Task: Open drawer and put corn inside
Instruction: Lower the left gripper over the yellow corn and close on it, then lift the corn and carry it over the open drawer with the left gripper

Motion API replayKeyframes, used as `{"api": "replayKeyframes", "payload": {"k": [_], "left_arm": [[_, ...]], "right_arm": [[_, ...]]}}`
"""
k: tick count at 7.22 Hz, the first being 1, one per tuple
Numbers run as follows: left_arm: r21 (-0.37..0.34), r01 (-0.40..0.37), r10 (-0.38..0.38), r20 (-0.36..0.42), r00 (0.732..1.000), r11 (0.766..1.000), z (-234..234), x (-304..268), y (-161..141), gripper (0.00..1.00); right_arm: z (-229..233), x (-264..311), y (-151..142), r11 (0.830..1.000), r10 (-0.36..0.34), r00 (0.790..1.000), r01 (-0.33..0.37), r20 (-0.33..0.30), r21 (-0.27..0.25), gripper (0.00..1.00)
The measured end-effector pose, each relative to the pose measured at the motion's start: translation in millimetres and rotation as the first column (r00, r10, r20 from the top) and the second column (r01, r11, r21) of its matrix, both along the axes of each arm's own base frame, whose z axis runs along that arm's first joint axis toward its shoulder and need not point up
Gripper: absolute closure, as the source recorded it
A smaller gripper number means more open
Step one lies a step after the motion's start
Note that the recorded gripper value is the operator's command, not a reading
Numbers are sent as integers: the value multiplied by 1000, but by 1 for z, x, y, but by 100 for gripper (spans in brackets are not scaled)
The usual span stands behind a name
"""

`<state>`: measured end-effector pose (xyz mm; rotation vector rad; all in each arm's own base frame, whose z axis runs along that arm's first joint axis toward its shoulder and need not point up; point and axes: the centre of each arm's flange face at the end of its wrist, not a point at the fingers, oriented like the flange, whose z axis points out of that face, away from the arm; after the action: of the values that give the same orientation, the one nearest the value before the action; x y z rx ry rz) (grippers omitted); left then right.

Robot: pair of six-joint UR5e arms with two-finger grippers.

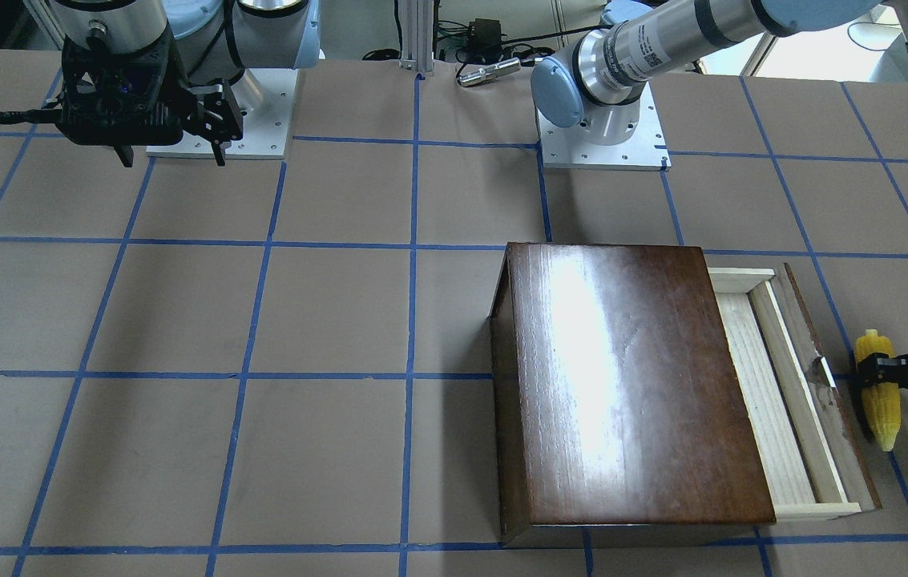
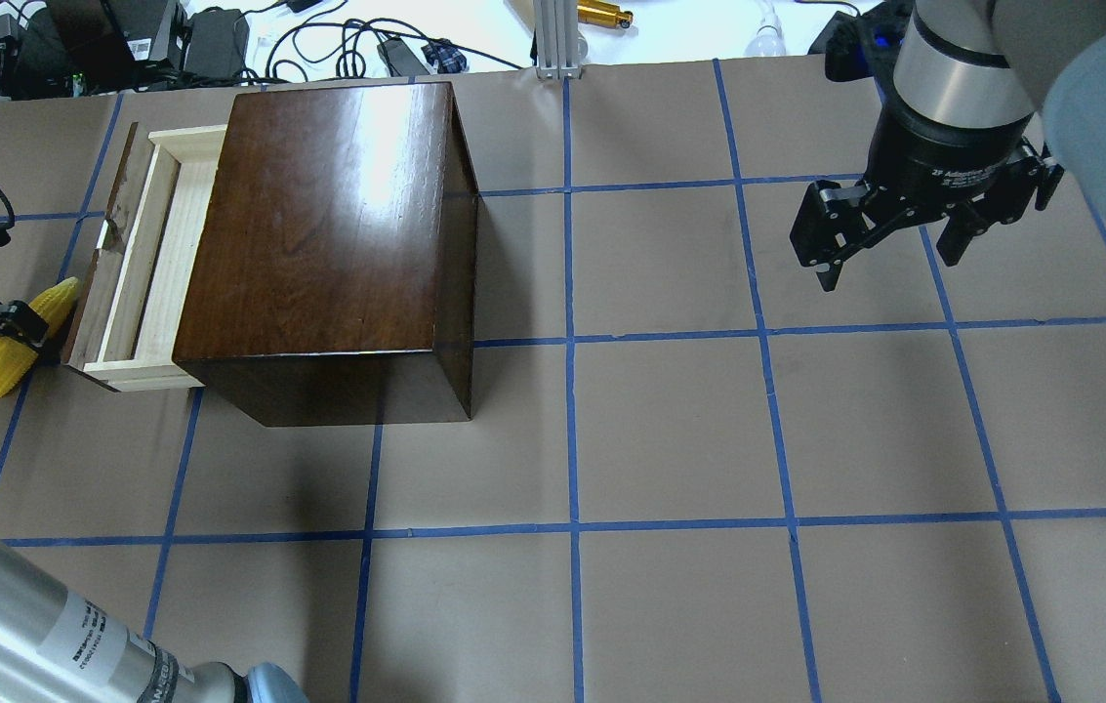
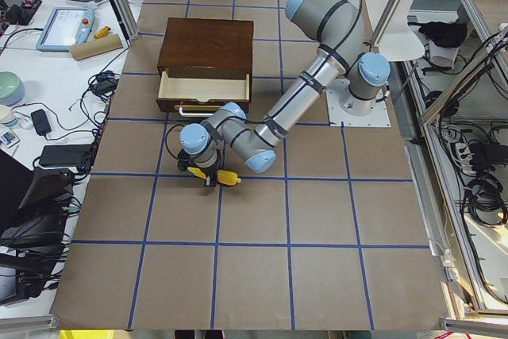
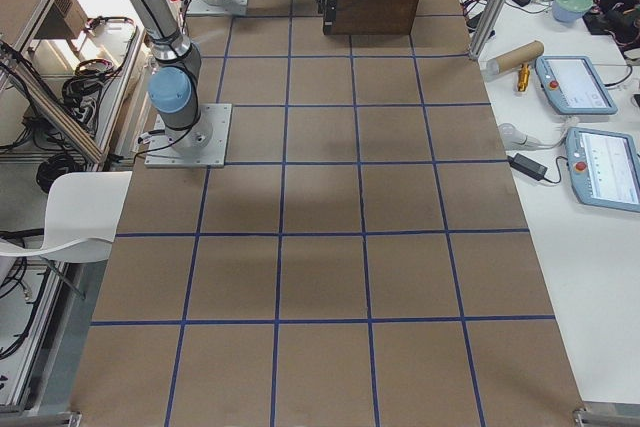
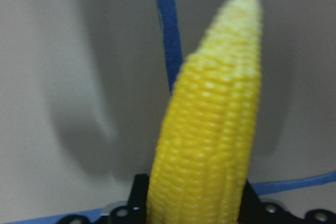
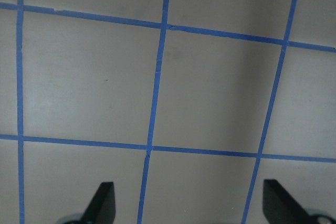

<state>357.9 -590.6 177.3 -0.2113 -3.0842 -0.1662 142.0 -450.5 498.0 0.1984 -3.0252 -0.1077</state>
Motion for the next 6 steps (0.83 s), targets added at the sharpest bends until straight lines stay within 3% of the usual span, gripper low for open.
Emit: {"api": "replayKeyframes", "payload": {"k": [6], "left_arm": [[-21,2,-1,9,1000,1000,14,-1,-2,100]], "right_arm": [[0,0,0,1000,0,1000,0,0,0,0]]}}
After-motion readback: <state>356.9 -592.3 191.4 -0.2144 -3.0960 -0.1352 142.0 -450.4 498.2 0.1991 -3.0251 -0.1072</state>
